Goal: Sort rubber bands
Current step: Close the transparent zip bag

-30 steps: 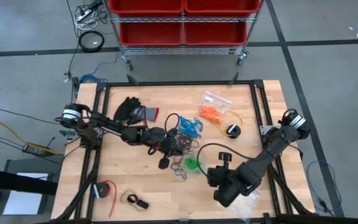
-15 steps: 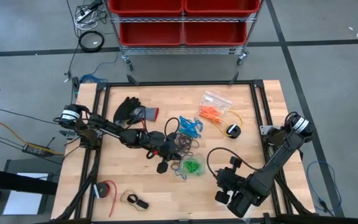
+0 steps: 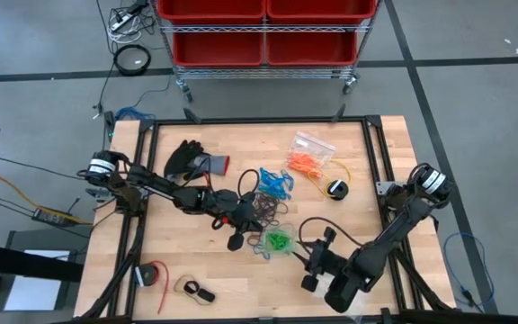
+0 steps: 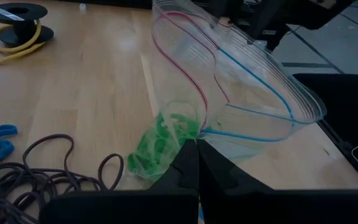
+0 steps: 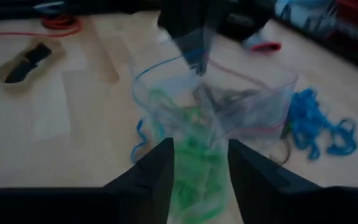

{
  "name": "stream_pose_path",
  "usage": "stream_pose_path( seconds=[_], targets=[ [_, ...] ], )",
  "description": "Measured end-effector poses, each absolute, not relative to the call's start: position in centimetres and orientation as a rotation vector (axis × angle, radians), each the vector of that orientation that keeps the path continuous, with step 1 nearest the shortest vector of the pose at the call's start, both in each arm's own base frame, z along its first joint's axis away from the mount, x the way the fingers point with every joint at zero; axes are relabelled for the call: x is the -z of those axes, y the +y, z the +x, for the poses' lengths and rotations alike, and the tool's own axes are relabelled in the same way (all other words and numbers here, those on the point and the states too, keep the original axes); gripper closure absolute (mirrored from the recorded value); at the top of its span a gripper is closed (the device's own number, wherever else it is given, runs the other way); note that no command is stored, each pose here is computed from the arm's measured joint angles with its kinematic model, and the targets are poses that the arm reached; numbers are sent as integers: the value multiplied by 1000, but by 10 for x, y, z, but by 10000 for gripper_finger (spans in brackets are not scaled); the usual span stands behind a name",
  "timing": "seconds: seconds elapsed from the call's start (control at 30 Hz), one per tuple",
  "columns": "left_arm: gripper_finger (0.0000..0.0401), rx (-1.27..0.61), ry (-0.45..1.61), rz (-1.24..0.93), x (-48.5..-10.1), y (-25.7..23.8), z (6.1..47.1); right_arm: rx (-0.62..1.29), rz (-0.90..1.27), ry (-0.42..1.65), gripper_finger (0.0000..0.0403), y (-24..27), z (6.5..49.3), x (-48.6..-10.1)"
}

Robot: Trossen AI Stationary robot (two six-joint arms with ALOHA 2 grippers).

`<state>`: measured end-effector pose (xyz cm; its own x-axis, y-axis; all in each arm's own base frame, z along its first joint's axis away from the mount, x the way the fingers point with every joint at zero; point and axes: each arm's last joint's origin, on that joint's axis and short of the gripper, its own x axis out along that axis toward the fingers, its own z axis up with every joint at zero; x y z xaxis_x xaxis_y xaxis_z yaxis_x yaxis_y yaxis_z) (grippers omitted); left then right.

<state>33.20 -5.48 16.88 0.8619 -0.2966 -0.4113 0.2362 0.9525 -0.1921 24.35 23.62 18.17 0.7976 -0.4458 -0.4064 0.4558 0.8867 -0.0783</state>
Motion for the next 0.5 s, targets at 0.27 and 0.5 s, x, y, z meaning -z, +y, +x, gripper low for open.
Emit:
stream_pose_path(
  seconds=[0.27, 0.5],
  targets=[
    [401, 287, 423, -138, -171, -56, 333, 551, 0, 499, 207, 211, 262, -179],
    [401, 286, 434, -137, -170, -56, 333, 521, 5, 539, 317, 204, 274, -179]
  ],
)
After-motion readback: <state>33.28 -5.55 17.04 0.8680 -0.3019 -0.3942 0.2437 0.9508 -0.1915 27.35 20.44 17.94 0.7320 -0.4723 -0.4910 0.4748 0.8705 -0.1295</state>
